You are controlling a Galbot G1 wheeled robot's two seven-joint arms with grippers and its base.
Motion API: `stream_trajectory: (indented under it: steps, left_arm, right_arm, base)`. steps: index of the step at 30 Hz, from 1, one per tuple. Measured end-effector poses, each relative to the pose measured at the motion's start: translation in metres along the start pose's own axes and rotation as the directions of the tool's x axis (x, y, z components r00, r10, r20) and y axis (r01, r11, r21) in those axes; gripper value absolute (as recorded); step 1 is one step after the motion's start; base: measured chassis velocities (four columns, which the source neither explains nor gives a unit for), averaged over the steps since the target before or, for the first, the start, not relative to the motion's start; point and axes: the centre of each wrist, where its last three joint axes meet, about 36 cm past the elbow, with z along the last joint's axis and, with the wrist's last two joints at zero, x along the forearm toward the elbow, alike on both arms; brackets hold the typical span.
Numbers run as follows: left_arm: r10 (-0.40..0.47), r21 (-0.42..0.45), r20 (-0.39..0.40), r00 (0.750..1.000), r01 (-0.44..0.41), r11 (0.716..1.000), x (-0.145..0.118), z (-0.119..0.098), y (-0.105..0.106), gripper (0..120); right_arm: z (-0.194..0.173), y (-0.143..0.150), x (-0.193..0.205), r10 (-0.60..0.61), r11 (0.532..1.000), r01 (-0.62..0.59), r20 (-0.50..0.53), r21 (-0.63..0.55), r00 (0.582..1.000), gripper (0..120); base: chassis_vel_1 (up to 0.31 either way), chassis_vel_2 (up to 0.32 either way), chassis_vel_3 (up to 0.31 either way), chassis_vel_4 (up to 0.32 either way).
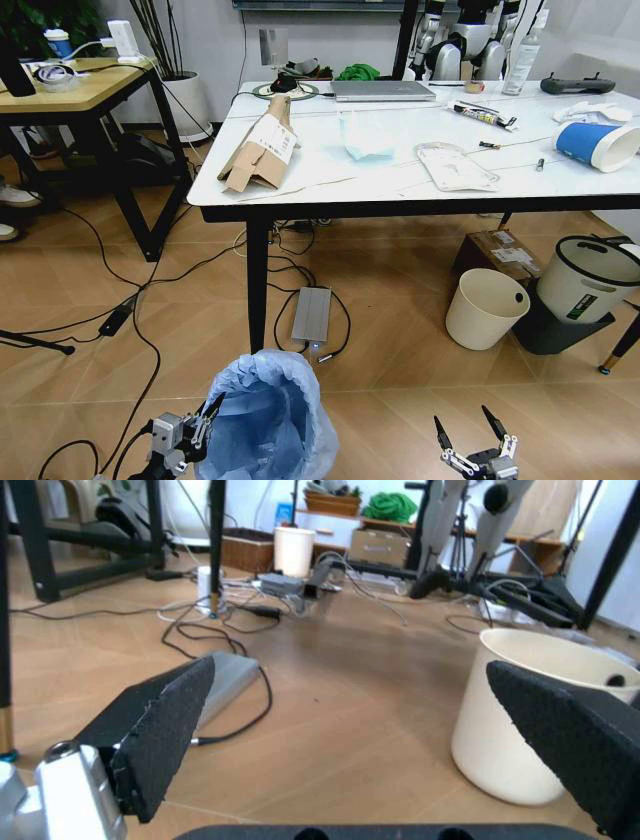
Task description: Pick up the trash bin and place the trash from the table into it.
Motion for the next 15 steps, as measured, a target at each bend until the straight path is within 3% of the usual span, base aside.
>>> stream_trajectory:
  steps: [9,15]
  left_arm:
    - [0.054,0.004,-0.001,0.999,-0.054,0.999,-0.012,-0.015,-0.014,0]
    - [0.059,-0.006,0.010,0.998,-0.059,0.998,-0.019,-0.016,-0.012,0]
  right_arm:
    - [-0.002,-0.010,0.007,0.034,0.999,-0.034,-0.023,0.014,0.999,100]
    - [0.003,-0.012,0.019,0.045,0.999,-0.045,-0.038,0.022,0.998,100]
  base:
    - [0.000,0.000,0.000,0.000]
    - [0.000,0.000,0.000,0.000]
